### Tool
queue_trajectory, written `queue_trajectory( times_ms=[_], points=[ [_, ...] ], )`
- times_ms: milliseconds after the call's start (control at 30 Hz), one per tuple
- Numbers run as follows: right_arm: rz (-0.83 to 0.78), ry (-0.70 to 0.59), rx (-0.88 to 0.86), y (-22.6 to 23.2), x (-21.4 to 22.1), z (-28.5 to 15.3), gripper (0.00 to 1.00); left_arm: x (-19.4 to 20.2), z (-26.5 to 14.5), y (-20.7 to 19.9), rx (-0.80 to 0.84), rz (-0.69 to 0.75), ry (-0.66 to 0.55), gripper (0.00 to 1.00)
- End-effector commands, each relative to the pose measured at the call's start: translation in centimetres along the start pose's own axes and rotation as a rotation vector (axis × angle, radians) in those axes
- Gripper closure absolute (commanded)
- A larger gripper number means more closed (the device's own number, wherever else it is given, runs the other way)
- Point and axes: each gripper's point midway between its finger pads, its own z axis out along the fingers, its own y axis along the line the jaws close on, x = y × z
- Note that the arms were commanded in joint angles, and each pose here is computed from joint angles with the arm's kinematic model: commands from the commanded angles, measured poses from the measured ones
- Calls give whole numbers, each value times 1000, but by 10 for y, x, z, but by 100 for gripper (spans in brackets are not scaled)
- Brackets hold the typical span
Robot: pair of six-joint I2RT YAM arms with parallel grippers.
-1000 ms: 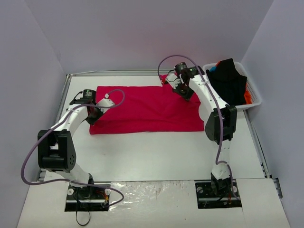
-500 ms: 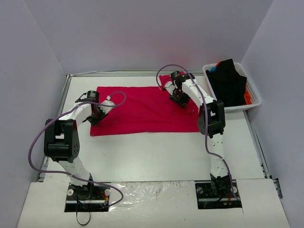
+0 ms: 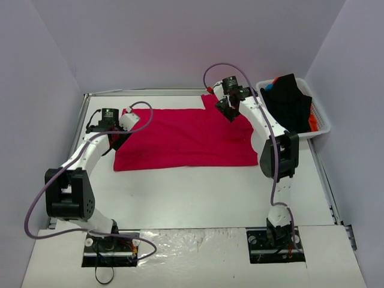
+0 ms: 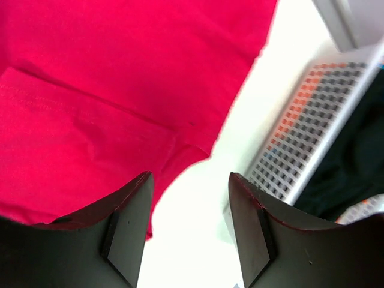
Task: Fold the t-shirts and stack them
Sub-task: Fold the flattened tshirt in 1/3 of the way
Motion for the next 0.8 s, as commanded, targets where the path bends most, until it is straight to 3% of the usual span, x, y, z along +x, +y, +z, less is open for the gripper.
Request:
queue_trajectory(
  times_ms=[0, 167, 300, 533, 767],
  points=[
    [40, -48, 13, -8, 2, -35, 51, -3, -21, 8, -62, -49, -37, 54],
    [-9, -2, -139, 33, 43, -57, 53, 2, -37, -26, 62, 70, -59, 52],
    [-32, 94, -195, 61, 97, -67, 55, 18, -35, -51, 83, 207, -7, 53],
    [-56, 195, -269, 89, 146, -71, 53, 51, -9, -76, 148, 335, 100, 67],
    [-65, 271, -310, 103, 167, -62, 52, 84, 13, -92, 187, 408, 194, 75]
  ],
)
